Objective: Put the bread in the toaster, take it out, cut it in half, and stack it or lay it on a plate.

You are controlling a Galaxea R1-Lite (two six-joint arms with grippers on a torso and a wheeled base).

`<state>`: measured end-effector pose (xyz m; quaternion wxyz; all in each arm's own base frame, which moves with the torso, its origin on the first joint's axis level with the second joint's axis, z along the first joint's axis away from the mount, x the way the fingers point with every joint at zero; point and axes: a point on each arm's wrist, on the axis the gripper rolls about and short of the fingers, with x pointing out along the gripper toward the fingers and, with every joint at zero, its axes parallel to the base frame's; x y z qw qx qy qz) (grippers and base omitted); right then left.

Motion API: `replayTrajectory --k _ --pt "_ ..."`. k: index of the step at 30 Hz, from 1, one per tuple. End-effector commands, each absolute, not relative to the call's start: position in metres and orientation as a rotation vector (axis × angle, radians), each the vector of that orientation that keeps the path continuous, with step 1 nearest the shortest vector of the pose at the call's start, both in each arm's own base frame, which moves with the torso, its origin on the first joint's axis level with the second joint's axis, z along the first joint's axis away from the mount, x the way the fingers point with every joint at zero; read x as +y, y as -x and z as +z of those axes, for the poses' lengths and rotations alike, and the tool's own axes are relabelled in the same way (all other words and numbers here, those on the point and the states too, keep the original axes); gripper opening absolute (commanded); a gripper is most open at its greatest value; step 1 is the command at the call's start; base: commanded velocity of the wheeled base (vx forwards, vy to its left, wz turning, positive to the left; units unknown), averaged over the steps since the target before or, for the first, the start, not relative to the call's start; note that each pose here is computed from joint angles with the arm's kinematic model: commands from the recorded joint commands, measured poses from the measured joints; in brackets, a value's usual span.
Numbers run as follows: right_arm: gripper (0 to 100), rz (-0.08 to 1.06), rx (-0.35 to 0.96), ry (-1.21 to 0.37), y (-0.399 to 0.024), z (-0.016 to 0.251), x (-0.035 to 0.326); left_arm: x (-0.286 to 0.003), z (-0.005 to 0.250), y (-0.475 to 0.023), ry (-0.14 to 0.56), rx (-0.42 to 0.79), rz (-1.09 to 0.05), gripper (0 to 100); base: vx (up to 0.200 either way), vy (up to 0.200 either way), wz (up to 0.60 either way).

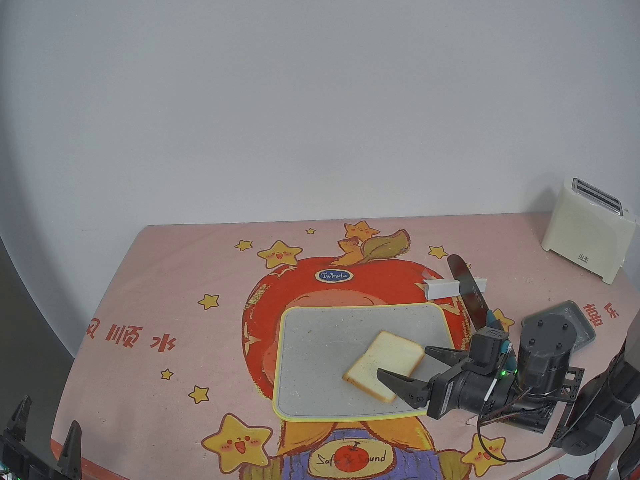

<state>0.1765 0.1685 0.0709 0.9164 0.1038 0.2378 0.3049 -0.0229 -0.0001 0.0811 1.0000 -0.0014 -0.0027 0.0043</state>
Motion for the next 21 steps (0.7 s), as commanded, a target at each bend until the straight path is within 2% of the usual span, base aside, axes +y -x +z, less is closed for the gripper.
replayTrajectory --k 1,10,21 --pt "100 0.632 0.500 -0.207 -0.174 0.069 0.168 0.000 0.076 0.023 0.003 -0.002 0.009 100 0.000 0.000 0.00" --pt "100 0.712 0.549 -0.182 -0.154 0.064 0.174 0.000 0.076 0.023 0.003 -0.002 0.009 100 0.000 0.000 0.00" --pt "100 0.754 0.574 -0.229 -0.148 0.063 0.188 0.000 0.076 0.023 0.003 -0.002 0.008 100 0.000 0.000 0.00"
